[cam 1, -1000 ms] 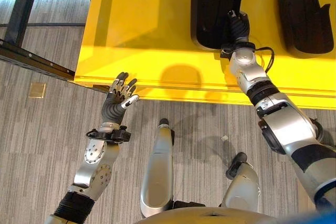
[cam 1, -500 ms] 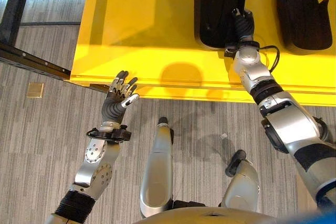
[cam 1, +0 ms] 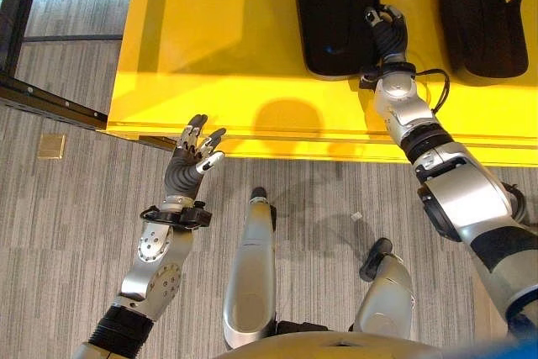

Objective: Move parts from the plastic box to the shelf.

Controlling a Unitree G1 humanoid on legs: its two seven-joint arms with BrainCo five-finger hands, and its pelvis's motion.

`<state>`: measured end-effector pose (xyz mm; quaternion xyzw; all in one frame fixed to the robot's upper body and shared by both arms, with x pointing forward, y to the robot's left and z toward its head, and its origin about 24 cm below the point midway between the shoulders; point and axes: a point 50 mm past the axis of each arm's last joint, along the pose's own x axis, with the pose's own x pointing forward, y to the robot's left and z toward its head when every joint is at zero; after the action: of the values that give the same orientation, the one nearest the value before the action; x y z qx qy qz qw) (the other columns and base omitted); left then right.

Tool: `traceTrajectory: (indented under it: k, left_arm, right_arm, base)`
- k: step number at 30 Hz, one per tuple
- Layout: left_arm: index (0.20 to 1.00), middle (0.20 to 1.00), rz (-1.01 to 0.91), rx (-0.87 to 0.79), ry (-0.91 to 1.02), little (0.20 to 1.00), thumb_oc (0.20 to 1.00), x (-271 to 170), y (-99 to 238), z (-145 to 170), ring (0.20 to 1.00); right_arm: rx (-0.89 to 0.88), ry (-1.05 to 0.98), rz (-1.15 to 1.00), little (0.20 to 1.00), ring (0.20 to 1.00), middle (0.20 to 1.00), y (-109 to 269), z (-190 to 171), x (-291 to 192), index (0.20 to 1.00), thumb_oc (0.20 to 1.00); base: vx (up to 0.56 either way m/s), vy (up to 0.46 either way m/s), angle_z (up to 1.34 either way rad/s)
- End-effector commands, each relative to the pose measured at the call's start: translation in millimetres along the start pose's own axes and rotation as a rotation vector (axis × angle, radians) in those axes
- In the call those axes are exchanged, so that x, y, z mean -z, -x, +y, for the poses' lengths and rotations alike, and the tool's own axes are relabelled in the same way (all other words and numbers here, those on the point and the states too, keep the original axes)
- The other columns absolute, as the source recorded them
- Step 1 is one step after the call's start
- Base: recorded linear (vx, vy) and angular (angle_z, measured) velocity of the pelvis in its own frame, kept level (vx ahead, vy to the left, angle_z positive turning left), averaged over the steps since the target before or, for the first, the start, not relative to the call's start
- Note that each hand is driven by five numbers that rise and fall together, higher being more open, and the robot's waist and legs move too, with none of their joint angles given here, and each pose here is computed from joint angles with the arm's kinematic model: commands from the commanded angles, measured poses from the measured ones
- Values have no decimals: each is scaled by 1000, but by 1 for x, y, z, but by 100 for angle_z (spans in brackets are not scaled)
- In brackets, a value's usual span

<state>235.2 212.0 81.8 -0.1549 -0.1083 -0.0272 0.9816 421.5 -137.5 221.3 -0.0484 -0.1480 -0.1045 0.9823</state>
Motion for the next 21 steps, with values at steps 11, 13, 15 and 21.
traceTrajectory:
  k: [11,13,15,21]
  left_arm:
    - [1000,1000,-92,23,23,1000,1000,-15,-7,-9,1000]
    - [1000,1000,-96,14,23,1000,1000,-15,-7,-8,1000]
    - [1000,1000,-98,11,23,1000,1000,-16,-7,-8,1000]
    - [1000,1000,-94,-2,25,1000,1000,-14,-6,-7,1000]
  right_arm:
    - [24,-68,-133,1000,1000,1000,0,-6,-24,1000,1000]
    - [11,-88,-174,1000,1000,1000,5,-5,-28,1000,1000]
    - [8,-90,-186,1000,1000,1000,7,-6,-29,1000,1000]
    - [3,-110,-242,1000,1000,1000,17,-11,-29,1000,1000]
  base:
    - [-27,4,-2]
    - [-5,0,-2]
    - [0,0,0]
    - [0,0,0]
